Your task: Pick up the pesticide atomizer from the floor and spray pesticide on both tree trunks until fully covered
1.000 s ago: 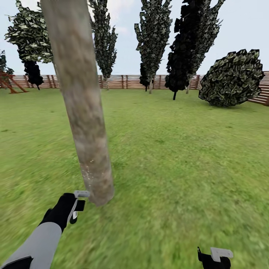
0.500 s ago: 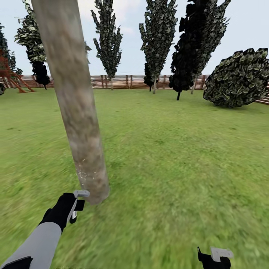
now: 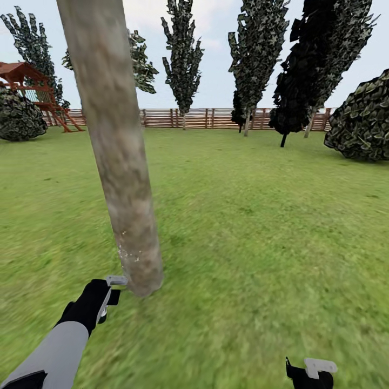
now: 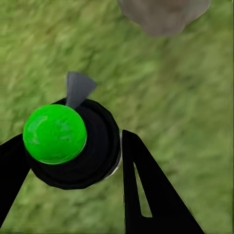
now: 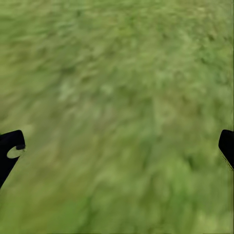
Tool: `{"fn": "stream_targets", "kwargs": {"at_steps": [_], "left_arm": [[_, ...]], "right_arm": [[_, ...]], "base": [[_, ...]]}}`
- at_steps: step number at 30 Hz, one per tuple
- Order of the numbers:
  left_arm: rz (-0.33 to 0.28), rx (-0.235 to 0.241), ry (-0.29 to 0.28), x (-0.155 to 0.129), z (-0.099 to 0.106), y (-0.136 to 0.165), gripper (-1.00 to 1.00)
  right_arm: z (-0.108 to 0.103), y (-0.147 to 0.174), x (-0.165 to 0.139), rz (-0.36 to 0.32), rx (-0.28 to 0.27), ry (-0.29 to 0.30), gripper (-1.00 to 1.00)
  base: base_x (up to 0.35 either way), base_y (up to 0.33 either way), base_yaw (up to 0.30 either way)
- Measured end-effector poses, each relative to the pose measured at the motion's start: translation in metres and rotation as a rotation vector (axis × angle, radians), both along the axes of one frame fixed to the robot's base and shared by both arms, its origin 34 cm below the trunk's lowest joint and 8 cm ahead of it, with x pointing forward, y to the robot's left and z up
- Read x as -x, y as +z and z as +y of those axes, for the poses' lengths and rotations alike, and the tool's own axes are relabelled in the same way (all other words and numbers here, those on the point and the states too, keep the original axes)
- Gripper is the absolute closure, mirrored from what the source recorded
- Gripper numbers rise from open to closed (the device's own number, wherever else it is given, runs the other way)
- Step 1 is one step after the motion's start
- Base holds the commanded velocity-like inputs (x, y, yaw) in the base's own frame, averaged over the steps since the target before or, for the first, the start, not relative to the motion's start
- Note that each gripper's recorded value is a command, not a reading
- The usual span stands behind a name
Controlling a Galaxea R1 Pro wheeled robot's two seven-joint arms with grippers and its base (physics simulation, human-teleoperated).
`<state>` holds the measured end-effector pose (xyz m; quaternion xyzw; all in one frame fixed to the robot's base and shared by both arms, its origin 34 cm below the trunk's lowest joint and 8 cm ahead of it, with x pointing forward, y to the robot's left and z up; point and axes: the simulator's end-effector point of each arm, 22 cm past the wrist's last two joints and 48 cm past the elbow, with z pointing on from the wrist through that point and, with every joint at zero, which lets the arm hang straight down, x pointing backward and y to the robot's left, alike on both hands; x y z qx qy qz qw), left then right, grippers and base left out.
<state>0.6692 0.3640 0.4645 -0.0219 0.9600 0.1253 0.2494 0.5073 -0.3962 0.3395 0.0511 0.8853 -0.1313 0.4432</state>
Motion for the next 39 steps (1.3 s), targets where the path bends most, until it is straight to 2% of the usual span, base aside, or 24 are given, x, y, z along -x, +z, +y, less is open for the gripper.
{"fn": "stream_targets", "kwargs": {"at_steps": [12, 17, 19, 25, 33, 39], "left_arm": [[0.0, 0.01, 0.001, 0.0, -0.003, -0.001, 1.0], [-0.01, 0.0, 0.004, -0.004, 0.001, 0.006, 1.0], [-0.032, 0.008, 0.002, -0.018, -0.005, 0.02, 1.0], [-0.099, 0.022, 0.01, -0.069, -0.01, 0.087, 1.0], [-0.098, 0.017, 0.005, -0.071, -0.01, 0.089, 1.0], [-0.097, 0.016, 0.005, -0.07, -0.009, 0.089, 1.0]], "right_arm": [[-0.001, 0.0, 0.0, -0.002, 0.0, -0.002, -1.0], [0.0, 0.0, 0.0, 0.0, -0.001, -0.002, -1.0], [0.0, 0.0, 0.0, -0.001, -0.001, -0.003, -1.0], [0.0, 0.0, 0.0, -0.001, 0.0, -0.002, -1.0], [0.0, 0.0, 0.0, -0.001, 0.0, -0.001, -1.0], [-0.001, 0.001, 0.0, -0.002, 0.001, -0.001, -1.0]], "base": [[0.085, -0.271, 0.009], [-0.009, -0.135, 0.243], [0.0, -0.004, 0.276], [0.0, -0.001, 0.269], [0.011, 0.0, 0.033], [0.255, -0.072, 0.0]]}}
